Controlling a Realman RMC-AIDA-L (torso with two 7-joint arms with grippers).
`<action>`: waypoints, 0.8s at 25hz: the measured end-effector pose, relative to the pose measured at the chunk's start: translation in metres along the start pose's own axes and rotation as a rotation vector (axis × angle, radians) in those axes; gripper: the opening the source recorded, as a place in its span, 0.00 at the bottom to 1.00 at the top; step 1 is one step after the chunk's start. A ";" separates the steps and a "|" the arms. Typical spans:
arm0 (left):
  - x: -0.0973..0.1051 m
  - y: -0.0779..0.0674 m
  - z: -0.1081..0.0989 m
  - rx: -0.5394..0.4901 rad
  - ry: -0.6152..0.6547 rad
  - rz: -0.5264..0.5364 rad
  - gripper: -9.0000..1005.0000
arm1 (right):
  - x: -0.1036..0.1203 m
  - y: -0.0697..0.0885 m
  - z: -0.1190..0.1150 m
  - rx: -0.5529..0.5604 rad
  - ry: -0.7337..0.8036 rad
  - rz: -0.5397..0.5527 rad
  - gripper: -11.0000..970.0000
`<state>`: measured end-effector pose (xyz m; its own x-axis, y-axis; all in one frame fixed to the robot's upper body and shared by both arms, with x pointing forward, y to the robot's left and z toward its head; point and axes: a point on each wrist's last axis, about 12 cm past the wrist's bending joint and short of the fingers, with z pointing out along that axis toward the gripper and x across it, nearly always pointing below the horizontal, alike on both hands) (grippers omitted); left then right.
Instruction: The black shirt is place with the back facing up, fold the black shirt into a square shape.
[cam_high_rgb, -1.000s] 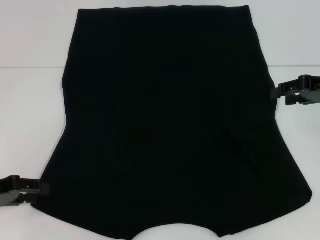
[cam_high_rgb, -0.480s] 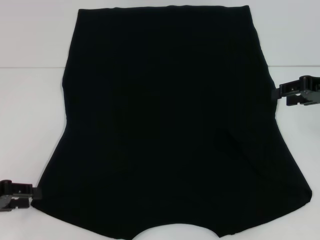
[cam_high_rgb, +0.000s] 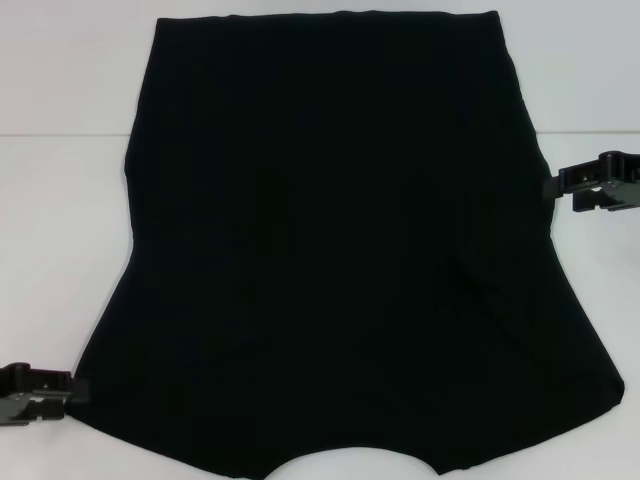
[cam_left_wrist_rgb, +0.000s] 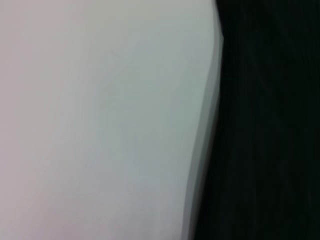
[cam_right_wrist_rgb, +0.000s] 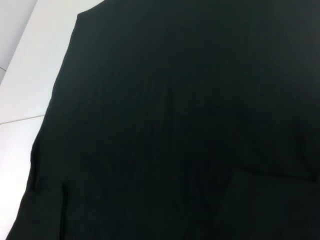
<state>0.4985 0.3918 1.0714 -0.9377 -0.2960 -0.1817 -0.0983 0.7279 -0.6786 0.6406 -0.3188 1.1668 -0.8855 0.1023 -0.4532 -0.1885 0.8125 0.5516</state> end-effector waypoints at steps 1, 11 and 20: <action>0.000 -0.001 0.001 0.000 0.002 0.001 0.53 | 0.000 0.000 0.000 0.000 0.000 0.000 0.63; -0.002 -0.005 0.009 0.015 0.012 0.006 0.53 | 0.002 -0.003 -0.001 0.005 0.000 0.006 0.63; -0.007 -0.017 0.019 0.047 0.021 0.033 0.51 | 0.004 -0.005 -0.002 0.002 0.004 0.003 0.63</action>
<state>0.5132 0.3702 1.0710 -0.9471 -0.2591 -0.1895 -0.0524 0.7072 -0.7051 0.6371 -0.3229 1.1634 -0.8879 0.1023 -0.4485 -0.1849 0.8135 0.5514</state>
